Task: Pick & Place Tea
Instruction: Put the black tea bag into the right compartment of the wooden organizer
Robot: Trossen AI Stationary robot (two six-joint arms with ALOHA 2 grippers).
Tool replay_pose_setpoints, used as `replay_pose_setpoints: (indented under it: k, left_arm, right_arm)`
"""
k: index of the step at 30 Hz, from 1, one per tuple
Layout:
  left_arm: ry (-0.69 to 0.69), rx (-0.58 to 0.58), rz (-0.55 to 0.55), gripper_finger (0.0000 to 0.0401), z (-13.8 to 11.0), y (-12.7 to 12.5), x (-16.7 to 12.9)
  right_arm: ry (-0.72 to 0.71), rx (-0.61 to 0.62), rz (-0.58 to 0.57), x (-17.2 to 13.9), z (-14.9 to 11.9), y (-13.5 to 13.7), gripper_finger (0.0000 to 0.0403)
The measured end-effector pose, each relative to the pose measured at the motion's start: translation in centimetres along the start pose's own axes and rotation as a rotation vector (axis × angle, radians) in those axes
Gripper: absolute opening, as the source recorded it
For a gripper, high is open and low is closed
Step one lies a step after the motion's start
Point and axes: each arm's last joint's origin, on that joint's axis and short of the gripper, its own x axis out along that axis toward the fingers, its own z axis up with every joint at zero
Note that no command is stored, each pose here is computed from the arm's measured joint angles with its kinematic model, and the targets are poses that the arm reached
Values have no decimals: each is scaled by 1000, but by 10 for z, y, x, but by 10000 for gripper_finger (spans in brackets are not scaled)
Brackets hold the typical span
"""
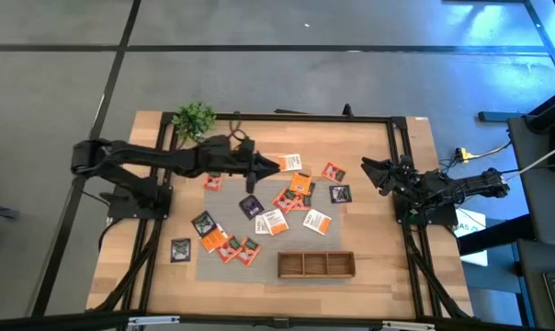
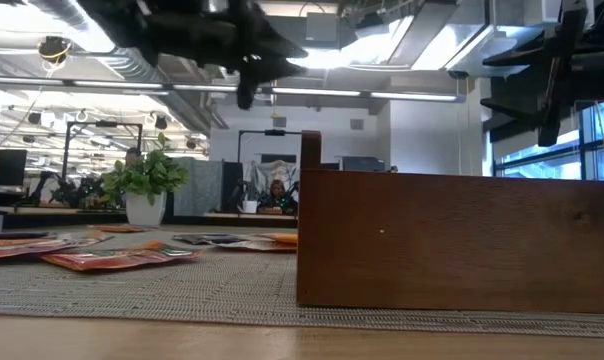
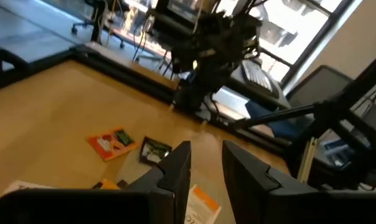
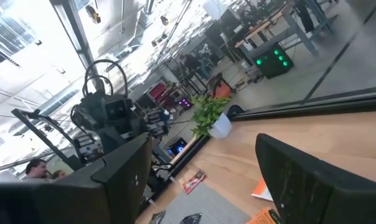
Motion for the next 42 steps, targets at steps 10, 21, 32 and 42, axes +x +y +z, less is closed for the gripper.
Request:
replay_pose_setpoints:
  k: [10,21,32,42]
  left_arm:
    - [92,-12,-56,88,-8,12,64]
    - [153,12,-120,88,-18,28,138]
    - [197,-6,-110,88,-44,41,173]
    - [190,4,-111,88,-54,35,196]
  right_arm:
    - [44,-9,-51,0,-6,-5,287]
    - [81,51,-87,1,-11,-8,287]
    - [119,0,-81,5,-3,4,287]
    - [369,44,-377,13,15,20,287]
